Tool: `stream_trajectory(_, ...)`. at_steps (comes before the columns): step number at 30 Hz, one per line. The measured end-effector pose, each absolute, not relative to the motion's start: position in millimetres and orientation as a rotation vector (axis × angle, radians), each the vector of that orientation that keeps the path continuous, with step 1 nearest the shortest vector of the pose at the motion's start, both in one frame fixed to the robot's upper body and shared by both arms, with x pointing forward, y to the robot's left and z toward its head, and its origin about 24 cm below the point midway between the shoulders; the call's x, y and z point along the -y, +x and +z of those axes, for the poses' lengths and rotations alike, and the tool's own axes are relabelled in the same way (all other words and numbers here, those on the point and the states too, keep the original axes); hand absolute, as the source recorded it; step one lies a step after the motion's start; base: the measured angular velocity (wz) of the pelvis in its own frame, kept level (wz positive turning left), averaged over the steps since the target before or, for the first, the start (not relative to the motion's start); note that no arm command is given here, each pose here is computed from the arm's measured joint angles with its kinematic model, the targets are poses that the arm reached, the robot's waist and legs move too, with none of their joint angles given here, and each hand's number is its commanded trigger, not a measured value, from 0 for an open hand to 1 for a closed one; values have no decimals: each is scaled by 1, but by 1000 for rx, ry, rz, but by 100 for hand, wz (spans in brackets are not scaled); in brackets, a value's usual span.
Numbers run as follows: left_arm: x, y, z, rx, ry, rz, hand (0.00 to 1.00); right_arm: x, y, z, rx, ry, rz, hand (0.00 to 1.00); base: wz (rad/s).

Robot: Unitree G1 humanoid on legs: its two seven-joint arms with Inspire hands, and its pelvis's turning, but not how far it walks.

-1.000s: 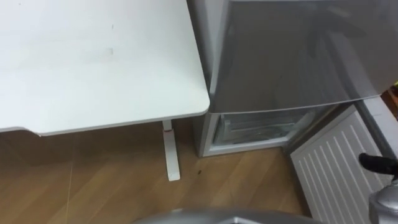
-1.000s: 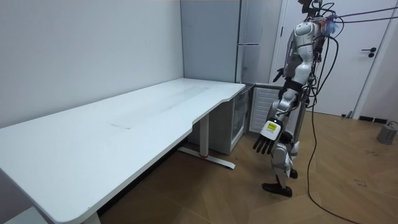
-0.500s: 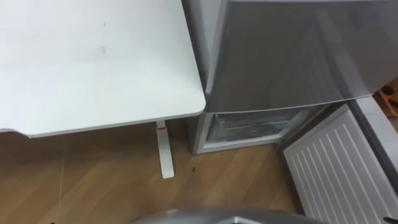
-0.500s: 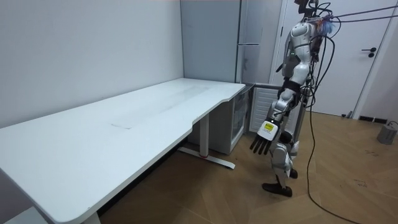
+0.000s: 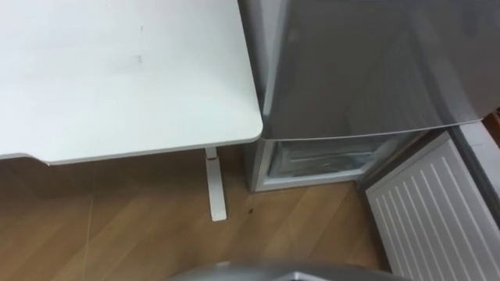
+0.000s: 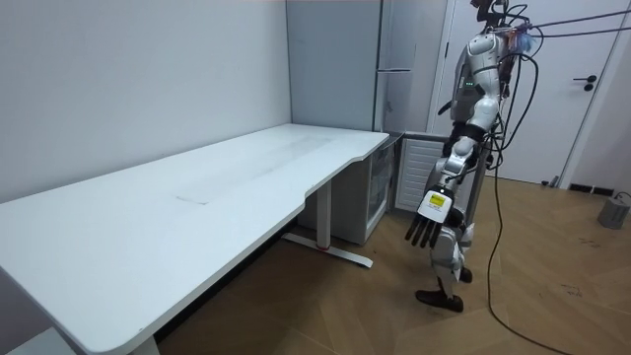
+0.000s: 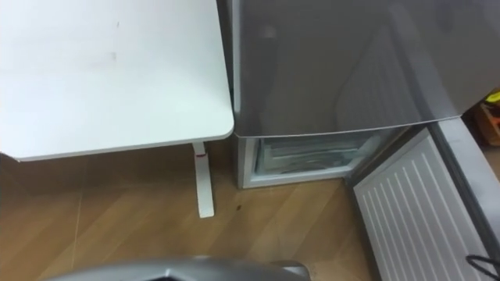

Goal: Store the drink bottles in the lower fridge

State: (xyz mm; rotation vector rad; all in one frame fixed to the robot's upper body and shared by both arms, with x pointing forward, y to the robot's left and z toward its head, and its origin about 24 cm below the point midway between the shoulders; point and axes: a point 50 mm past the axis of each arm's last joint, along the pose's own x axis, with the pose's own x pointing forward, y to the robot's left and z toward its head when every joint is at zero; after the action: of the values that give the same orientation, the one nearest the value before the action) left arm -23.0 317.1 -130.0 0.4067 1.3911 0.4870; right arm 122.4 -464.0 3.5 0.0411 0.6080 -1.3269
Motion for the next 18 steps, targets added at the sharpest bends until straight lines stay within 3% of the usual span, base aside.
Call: stream_trajectory(18,-328,-20,-124,-1393,419,503,0,459,110,-12,-605,325,-1371,0,2)
